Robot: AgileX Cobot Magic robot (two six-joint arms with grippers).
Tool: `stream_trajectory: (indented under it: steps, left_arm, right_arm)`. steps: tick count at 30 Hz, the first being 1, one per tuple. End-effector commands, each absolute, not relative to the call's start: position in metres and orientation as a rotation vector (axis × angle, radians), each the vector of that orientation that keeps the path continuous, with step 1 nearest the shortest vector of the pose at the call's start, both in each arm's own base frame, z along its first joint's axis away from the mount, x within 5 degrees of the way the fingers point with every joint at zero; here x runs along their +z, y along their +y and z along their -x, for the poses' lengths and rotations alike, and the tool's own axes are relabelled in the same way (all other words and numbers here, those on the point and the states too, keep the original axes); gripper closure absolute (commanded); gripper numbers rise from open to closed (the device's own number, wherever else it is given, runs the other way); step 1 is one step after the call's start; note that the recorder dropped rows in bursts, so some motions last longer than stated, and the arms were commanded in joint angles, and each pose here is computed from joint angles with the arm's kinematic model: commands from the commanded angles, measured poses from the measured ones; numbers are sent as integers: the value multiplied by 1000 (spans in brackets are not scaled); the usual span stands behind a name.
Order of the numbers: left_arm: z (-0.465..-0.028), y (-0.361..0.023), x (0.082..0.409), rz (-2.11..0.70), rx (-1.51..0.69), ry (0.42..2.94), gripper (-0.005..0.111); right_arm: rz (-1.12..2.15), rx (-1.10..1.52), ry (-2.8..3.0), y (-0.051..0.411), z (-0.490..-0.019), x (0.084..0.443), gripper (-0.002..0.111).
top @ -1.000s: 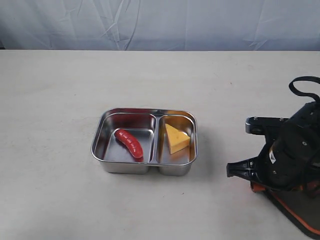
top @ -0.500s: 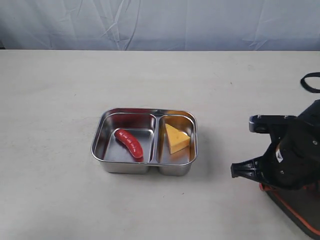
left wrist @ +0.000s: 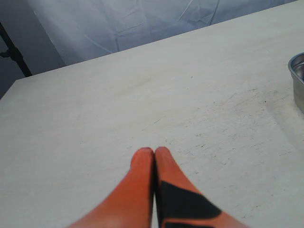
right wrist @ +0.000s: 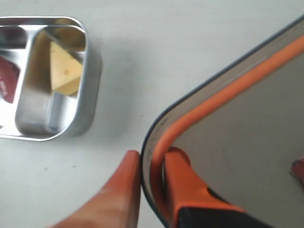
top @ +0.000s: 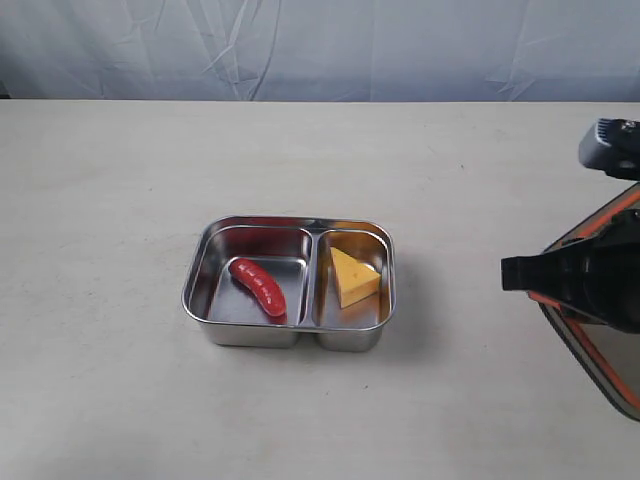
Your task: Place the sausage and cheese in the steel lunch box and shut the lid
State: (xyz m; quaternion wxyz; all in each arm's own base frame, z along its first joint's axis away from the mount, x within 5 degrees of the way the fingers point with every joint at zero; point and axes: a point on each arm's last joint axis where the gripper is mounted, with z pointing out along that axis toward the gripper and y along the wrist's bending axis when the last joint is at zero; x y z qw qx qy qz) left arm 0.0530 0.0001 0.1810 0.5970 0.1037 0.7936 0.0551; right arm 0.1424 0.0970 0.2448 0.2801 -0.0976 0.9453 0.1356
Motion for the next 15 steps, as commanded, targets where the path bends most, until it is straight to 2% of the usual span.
stream_trajectory:
  steps: [1, 6, 8, 11, 15]
  left_arm:
    - [-53, 2, 181, -329, 227, 1813, 107]
    - [-54, 11, 185, -540, 541, 1748, 107]
    - [-54, 12, 186, -578, 601, 1727, 107]
    - [-55, 11, 191, -619, 643, 1659, 107]
    - [-56, -3, 209, -651, 577, 1417, 107]
  right_arm:
    - [349, 486, 2473, 94, -124, 261, 108]
    - [346, 567, 2400, 86, -108, 275, 108]
    - [357, 580, 2390, 84, -103, 278, 108]
    - [381, 606, 2376, 81, -96, 281, 108]
    - [379, 637, 2347, 79, -90, 286, 108]
